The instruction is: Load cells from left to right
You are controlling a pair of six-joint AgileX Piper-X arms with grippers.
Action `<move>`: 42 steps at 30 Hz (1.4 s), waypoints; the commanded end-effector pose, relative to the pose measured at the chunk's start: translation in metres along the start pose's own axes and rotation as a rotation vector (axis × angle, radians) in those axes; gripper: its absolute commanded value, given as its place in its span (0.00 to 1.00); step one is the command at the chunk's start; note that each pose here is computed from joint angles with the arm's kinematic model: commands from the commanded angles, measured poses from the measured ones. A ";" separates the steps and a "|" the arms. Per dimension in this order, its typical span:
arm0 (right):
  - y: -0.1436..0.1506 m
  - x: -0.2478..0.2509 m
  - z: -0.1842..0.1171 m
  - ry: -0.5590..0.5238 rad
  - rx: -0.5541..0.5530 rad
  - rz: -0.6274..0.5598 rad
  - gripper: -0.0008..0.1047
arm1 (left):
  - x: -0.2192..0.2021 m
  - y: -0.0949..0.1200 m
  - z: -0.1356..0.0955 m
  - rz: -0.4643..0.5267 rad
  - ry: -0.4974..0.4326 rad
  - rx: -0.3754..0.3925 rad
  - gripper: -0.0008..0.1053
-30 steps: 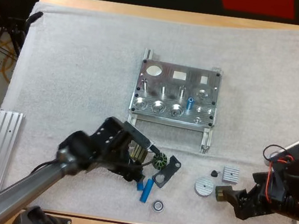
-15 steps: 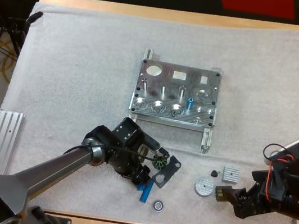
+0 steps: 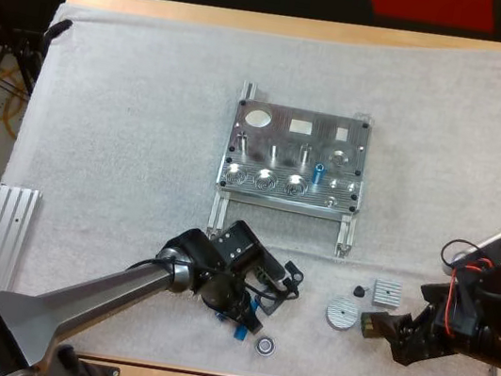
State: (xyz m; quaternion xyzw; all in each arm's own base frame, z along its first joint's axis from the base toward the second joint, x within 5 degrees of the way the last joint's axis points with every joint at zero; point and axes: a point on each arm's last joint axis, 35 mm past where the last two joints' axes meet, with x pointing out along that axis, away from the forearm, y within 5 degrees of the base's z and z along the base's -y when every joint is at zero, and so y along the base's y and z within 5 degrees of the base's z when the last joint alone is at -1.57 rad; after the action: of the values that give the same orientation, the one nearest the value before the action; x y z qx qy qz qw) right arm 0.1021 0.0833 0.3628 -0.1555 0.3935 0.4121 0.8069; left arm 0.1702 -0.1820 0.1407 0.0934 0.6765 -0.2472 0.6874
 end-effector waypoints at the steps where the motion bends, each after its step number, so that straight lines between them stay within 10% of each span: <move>1: 0.000 -0.001 0.002 -0.017 -0.008 0.003 0.76 | 0.005 0.000 -0.008 0.018 0.061 0.004 0.19; 11: -0.001 -0.002 0.013 -0.117 -0.007 -0.013 0.76 | -0.012 0.004 -0.012 0.153 0.010 0.105 0.01; 27: -0.005 0.013 0.023 -0.113 0.101 0.056 0.76 | -0.168 -0.018 -0.055 -0.089 -0.509 0.545 0.01; 42: -0.017 0.090 0.066 -0.111 0.187 0.441 0.50 | -0.182 -0.018 -0.068 -0.143 -0.559 0.567 0.01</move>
State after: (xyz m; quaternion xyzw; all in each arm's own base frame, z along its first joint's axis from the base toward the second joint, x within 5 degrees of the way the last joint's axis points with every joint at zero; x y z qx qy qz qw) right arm 0.1809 0.1578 0.3329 0.0263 0.4168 0.5311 0.7372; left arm 0.1095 -0.1267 0.3148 0.1609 0.3804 -0.4815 0.7730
